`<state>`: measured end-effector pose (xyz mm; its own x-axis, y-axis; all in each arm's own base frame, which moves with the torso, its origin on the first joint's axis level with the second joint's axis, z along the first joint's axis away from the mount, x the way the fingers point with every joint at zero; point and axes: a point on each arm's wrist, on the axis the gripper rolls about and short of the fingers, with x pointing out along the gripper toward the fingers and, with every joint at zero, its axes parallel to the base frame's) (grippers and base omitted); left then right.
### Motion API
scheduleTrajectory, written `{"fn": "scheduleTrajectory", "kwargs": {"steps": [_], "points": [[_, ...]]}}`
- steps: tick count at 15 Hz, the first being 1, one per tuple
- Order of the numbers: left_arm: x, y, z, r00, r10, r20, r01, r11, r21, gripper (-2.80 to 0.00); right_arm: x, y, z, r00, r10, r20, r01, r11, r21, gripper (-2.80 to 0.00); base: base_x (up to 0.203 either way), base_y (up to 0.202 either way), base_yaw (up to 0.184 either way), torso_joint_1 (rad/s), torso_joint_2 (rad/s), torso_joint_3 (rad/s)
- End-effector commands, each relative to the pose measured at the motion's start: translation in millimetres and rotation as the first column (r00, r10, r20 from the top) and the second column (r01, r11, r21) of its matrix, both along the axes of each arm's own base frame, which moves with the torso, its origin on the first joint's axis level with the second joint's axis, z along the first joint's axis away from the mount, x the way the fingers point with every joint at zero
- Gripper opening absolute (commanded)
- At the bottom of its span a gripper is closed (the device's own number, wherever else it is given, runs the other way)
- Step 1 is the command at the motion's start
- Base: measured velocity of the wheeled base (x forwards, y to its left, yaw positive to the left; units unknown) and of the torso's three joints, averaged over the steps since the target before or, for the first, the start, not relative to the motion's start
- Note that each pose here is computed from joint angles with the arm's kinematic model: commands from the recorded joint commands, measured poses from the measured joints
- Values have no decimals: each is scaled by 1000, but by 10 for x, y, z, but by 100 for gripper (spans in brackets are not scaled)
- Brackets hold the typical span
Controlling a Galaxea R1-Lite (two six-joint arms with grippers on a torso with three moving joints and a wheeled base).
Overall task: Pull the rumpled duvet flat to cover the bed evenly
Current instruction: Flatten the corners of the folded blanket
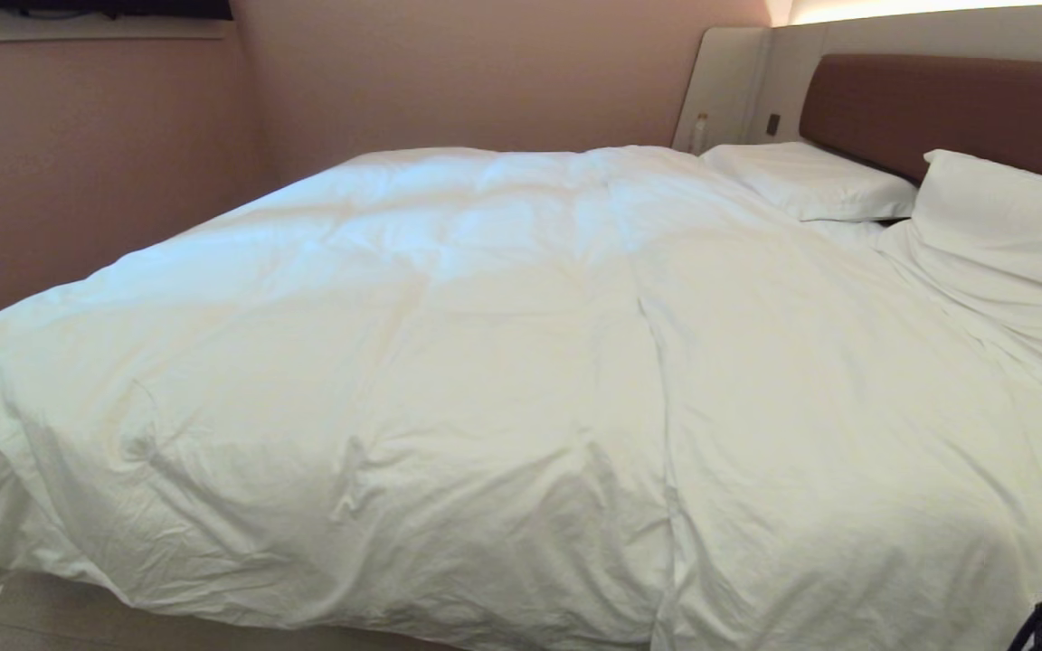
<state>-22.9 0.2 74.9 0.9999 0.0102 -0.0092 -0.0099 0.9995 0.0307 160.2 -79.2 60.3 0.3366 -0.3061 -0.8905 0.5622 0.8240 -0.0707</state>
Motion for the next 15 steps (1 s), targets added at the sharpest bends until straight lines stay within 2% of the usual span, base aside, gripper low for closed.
{"fn": "scheduleTrajectory", "kwargs": {"steps": [1,3,6,11,15], "points": [[0,0,-1,1000,1,0,-1,1000,0,-280,241,-159,-96,986,27,164,-9,994,-111,-280,0,0,0,0,0,0],[0,0,-1,1000,1,0,-1,1000,0,-280,252,-195,-165,978,39,205,-9,989,-148,-280,0,0,0,0,0,0],[0,0,-1,1000,1,0,-1,1000,0,-280,319,-231,-206,979,42,198,-13,989,-146,-280,0,0,0,0,0,0],[0,0,-1,1000,1,0,-1,1000,0,-280,573,-371,-364,987,25,159,0,988,-157,-280,0,0,0,0,0,0],[0,0,-1,1000,1,0,-1,1000,0,-280,629,-407,-531,995,20,100,-4,987,-162,-280,0,0,0,0,0,0]]}}
